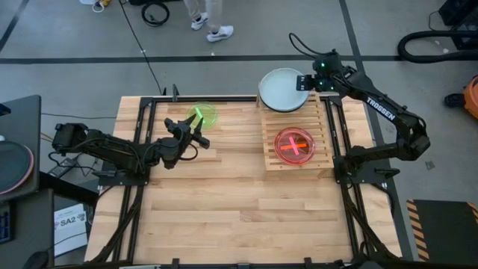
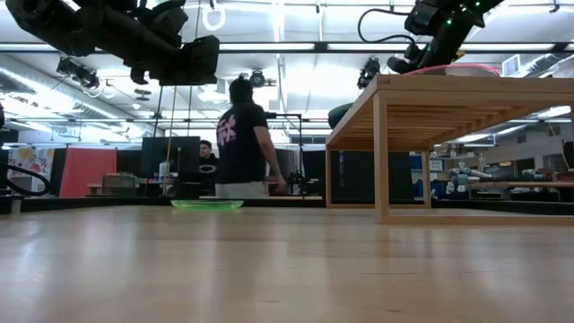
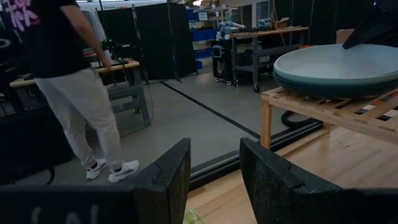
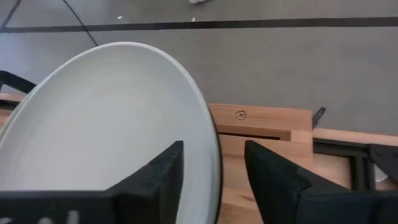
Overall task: Place and stack plates onto a shelf
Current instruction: Stack the light green plate on top of the light pink plate on the shelf
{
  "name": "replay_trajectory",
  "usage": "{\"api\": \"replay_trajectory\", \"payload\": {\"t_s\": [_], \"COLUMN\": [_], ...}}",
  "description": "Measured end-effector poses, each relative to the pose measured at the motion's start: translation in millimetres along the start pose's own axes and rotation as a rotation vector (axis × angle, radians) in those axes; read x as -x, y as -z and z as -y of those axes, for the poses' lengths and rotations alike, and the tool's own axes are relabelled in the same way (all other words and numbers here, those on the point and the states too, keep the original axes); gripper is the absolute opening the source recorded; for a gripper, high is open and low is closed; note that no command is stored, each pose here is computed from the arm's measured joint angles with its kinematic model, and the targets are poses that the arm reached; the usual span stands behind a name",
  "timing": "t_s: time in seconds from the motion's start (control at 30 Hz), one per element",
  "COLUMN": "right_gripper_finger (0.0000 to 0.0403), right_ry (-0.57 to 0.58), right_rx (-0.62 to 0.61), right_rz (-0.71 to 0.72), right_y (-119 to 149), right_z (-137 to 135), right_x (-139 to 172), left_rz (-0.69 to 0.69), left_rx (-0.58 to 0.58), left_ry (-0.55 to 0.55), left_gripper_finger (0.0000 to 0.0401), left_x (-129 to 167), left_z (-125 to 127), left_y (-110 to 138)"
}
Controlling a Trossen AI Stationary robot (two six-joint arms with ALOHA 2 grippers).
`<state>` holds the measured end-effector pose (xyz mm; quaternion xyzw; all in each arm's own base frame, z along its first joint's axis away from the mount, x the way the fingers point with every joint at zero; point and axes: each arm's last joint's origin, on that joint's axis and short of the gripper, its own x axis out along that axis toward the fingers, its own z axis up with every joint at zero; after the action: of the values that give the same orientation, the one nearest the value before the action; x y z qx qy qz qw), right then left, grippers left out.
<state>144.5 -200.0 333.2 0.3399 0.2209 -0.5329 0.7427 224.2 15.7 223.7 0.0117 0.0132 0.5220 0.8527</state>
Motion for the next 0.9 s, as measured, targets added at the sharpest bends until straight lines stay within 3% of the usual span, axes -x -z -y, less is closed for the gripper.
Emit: {"api": "replay_trajectory", "payload": {"t_s": [0.3, 0.47, 0.9], "right_gripper_finger": [0.0219, 0.022, 0.0218], "right_ry": [0.077, 0.069, 0.0], "right_rx": [0.014, 0.077, 0.033], "right_rz": [-0.021, -0.029, 0.108], "right_y": [4, 4, -6], "right_z": [4, 4, 0], "right_x": [0, 0, 12], "left_rz": [0.0, -0.004, -0.01], "left_rx": [0.0, -0.009, -0.022], "left_ry": [0.0, 0.0, 0.0], "left_gripper_finger": [0.0144, 0.0144, 0.0144], "left_x": [0, 0, 0], "left_z": [0, 0, 0], "left_y": [0, 1, 2]}}
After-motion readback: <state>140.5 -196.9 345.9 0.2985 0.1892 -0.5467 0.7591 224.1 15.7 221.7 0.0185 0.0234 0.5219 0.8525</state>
